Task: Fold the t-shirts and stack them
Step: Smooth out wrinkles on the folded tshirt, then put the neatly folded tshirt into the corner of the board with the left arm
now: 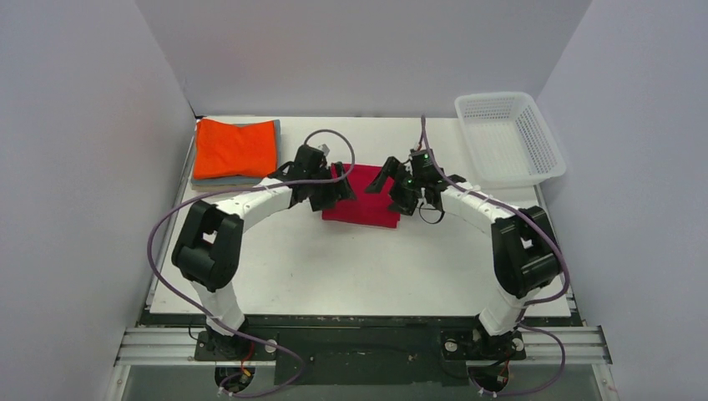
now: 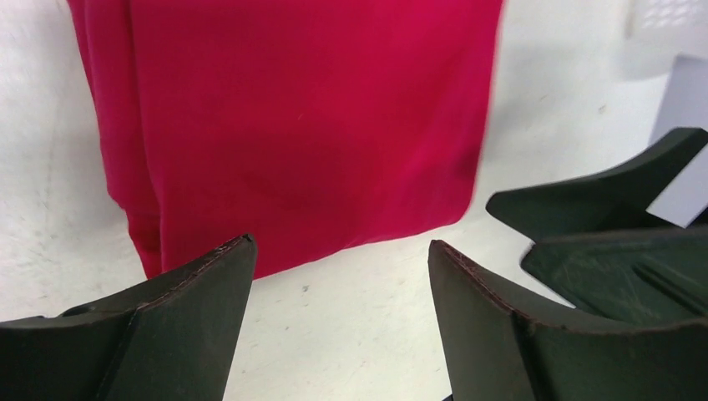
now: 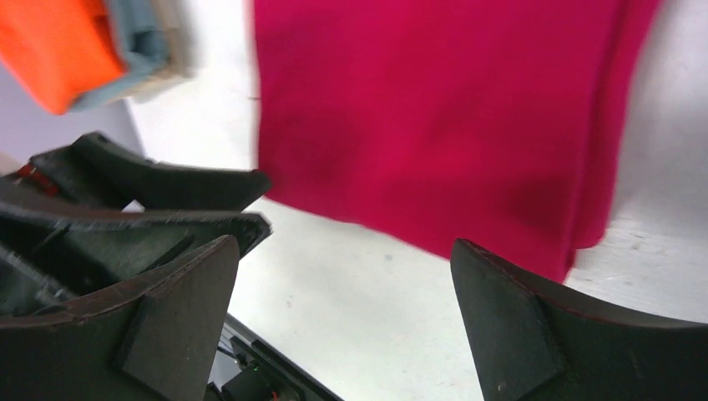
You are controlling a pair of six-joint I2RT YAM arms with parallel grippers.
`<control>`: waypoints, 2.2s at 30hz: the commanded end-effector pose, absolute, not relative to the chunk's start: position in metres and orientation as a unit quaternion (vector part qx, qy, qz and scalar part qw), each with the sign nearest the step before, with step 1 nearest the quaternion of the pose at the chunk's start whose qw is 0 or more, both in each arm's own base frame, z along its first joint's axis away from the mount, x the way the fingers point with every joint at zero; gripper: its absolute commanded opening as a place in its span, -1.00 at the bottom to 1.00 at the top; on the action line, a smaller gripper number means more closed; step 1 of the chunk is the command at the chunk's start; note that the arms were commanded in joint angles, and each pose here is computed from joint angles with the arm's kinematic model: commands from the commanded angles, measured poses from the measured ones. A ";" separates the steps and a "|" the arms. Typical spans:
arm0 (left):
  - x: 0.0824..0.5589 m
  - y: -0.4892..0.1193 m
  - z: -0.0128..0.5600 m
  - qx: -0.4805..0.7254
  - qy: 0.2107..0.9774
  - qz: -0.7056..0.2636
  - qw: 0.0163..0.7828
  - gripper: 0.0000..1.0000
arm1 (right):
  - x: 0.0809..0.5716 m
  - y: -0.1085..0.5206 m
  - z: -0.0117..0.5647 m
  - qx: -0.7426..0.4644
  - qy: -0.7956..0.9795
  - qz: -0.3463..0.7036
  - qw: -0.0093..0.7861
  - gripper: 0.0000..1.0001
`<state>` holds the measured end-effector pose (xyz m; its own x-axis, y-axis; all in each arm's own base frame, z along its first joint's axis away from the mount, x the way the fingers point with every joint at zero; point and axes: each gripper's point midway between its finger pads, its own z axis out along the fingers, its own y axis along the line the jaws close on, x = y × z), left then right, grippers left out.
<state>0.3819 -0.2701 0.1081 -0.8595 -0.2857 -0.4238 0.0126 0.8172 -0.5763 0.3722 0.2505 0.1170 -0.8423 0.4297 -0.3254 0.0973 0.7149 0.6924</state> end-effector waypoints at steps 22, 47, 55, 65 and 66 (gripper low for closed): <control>0.351 -0.229 0.108 -0.078 0.924 -0.269 0.260 0.70 | 0.335 0.173 0.116 0.163 0.913 0.269 0.261 0.94; 0.440 -0.236 0.018 -0.003 0.963 -0.167 0.210 0.41 | 0.274 0.079 0.127 0.185 0.922 0.156 0.302 0.97; 0.438 -0.219 -0.005 -0.015 0.975 -0.037 0.219 -0.41 | 0.266 0.071 0.121 0.186 0.926 0.150 0.292 0.97; 0.482 -0.170 0.085 0.026 0.933 0.051 0.355 -1.00 | 0.265 0.058 0.118 0.173 0.931 0.133 0.293 0.97; 0.488 -0.163 0.106 0.024 0.922 0.050 0.383 -1.00 | 0.265 0.058 0.118 0.168 0.931 0.134 0.294 0.97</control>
